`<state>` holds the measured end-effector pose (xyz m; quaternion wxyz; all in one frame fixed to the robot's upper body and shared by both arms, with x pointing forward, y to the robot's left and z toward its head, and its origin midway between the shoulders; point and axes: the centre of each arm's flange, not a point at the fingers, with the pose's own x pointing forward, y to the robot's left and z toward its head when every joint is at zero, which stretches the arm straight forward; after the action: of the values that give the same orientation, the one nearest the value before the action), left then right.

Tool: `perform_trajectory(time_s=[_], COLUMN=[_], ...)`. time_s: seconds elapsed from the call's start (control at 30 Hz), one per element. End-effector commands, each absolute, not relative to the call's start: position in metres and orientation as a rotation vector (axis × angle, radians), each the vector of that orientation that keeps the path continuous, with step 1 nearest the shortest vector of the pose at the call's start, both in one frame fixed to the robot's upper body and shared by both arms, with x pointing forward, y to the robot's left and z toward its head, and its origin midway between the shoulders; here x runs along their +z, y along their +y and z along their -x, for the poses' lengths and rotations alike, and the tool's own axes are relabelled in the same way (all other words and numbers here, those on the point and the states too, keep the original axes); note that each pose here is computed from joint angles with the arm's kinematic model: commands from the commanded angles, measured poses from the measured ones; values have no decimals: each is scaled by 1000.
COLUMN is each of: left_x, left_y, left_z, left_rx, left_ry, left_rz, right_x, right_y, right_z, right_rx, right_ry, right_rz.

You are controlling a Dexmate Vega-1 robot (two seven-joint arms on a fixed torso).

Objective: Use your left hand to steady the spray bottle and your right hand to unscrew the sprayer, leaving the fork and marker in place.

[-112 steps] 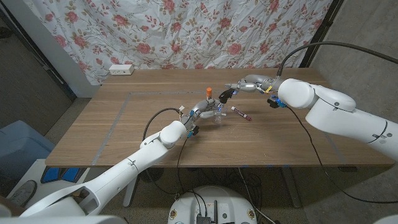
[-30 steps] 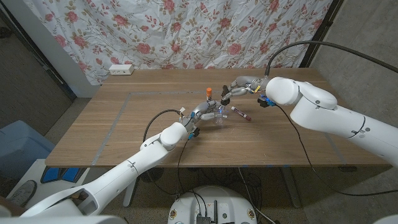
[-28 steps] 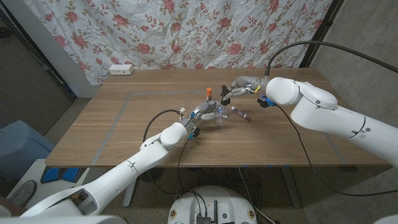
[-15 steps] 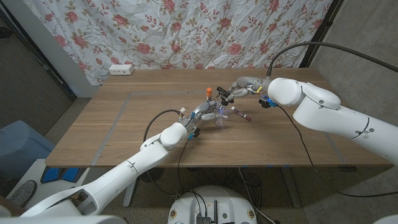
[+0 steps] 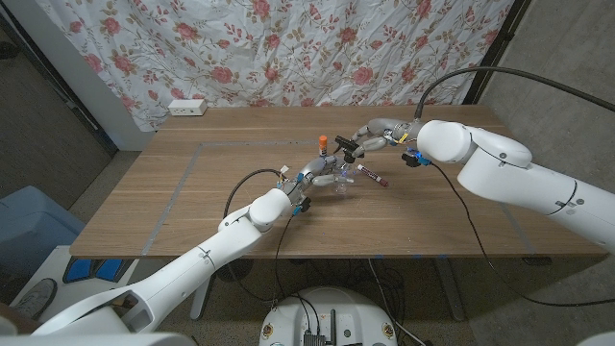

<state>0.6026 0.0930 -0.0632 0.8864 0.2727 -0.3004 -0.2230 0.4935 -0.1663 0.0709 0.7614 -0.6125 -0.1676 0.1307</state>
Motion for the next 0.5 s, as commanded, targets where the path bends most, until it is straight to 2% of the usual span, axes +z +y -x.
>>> perform_trajectory(time_s=[0.03,0.5], left_x=[-65,-67], left_y=[92,95], left_z=[-604,-605], left_rx=[-470,-469], left_ry=[-616,-609], left_rz=[-569,-565], right_x=[72,72], right_y=[-171,-174], right_z=[-496,-496], right_rx=[291,306], right_ry=[-368,-407], right_rz=[1306,1228])
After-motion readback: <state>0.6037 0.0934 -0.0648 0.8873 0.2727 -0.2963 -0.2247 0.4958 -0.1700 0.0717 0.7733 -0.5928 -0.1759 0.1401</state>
